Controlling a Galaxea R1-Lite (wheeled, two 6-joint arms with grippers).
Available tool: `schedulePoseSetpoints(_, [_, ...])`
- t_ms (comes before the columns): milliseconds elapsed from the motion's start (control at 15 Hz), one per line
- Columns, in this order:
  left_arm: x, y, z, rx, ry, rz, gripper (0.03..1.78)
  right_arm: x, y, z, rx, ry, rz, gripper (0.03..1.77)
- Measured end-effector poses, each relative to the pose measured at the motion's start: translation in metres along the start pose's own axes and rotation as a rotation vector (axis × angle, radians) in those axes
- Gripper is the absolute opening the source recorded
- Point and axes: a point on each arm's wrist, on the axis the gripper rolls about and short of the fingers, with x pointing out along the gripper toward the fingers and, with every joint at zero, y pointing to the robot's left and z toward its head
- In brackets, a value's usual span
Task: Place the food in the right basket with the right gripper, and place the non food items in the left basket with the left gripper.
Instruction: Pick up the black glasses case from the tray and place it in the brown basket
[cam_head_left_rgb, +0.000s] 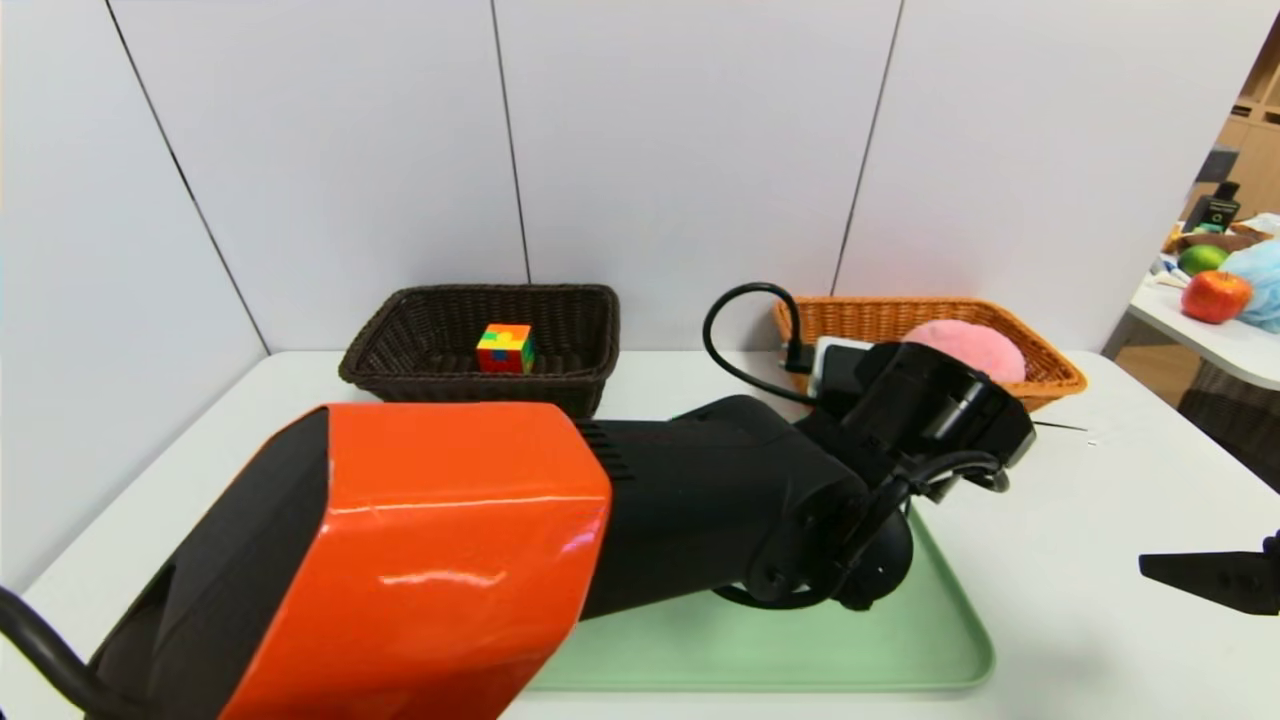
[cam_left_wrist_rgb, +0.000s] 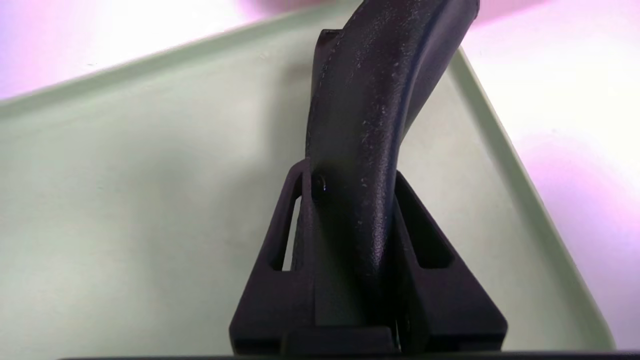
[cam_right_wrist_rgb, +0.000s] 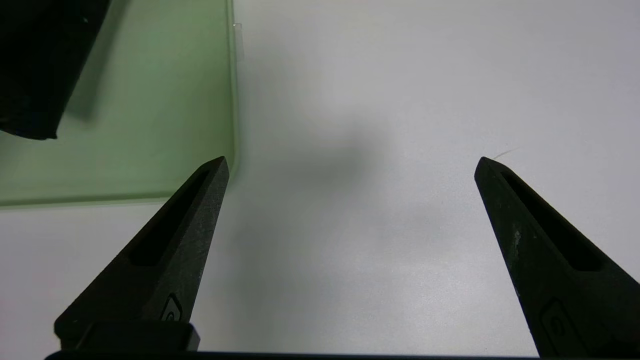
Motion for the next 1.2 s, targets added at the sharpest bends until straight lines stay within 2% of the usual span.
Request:
schedulePoseSetpoints(67, [-0.003, 0.006, 0.005, -0.006, 0.000, 0.009, 0.16, 0.000, 0.000, 0.000, 0.000, 0.000, 0.000, 1.70])
schedulePoseSetpoints(133, [-0.007, 0.012, 0.012, -0.015, -0.005, 0.017, 0.04, 0.000, 0.000, 0.000, 0.000, -0.001, 0.000, 1.70])
schedulePoseSetpoints(333, [-0.023, 0.036, 0.036, -0.039, -0.017, 0.048, 0.04, -0.001, 0.000, 0.000, 0.000, -0.003, 0.001, 1.70])
schedulePoseSetpoints(600, [-0.045, 0.088, 0.072, -0.096, -0.038, 0.131, 0.04, 0.000, 0.001, 0.002, -0.001, -0.013, 0.028, 1.70])
schedulePoseSetpoints(1200, [-0.098, 0.155, 0.122, -0.163, -0.167, 0.200, 0.04, 0.001, 0.002, 0.002, -0.003, -0.006, 0.056, 1.70])
